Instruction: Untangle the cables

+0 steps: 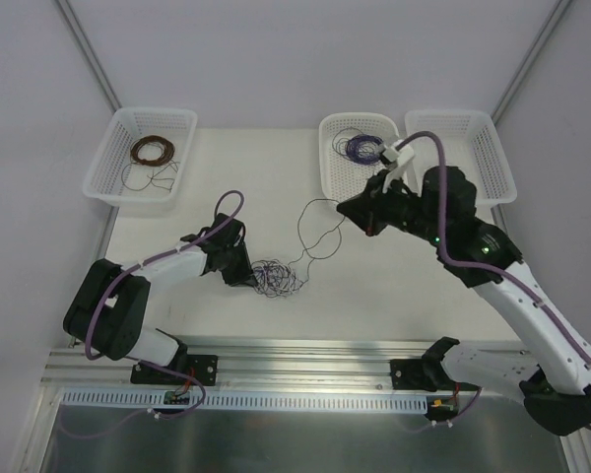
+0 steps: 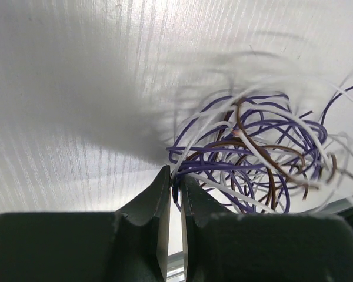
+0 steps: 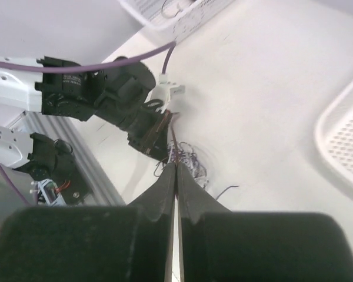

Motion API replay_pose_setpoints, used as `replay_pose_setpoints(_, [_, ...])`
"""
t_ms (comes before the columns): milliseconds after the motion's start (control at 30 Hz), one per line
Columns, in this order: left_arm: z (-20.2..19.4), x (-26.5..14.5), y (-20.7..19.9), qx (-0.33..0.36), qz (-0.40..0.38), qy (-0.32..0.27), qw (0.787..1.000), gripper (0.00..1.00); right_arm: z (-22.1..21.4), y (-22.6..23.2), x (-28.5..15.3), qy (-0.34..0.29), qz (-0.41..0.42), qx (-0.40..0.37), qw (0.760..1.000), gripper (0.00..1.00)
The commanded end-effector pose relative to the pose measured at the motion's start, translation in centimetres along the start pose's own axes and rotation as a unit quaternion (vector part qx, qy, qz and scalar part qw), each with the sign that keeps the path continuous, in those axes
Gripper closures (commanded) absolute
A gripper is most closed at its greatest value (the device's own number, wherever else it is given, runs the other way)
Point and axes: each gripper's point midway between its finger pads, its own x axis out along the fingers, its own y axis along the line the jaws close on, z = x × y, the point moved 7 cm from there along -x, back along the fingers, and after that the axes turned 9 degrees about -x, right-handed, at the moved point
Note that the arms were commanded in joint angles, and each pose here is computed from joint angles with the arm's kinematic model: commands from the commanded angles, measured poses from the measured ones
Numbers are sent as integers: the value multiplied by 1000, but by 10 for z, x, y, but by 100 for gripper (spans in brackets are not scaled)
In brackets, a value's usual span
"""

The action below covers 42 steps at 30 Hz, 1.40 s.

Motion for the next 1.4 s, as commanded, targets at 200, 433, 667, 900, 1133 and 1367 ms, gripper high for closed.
replay_pose_setpoints(200, [11,-3,-11,13,3,-16,1000,96,48,0,-91,-89,-68,-48,993,99])
replay_pose_setpoints(433, [15,-7,-15,15,3,-30,999,96,75,12,-140,-179,-87,-74,977,99])
replay_pose_setpoints(667, [16,-6,-16,10,7,-27,1000,95,99,18,-184,-244,-123,-112,955,99])
replay_pose_setpoints(900, [18,-5,-16,11,15,-28,999,95,116,12,-220,-297,-199,-129,925,99])
replay_pose_setpoints(1133, [21,-11,-20,13,10,-40,999,95,109,5,-214,-279,-219,-123,927,99])
replay_pose_setpoints(1367, [24,-13,-16,18,25,-52,998,94,121,8,-239,-318,-244,-144,905,99])
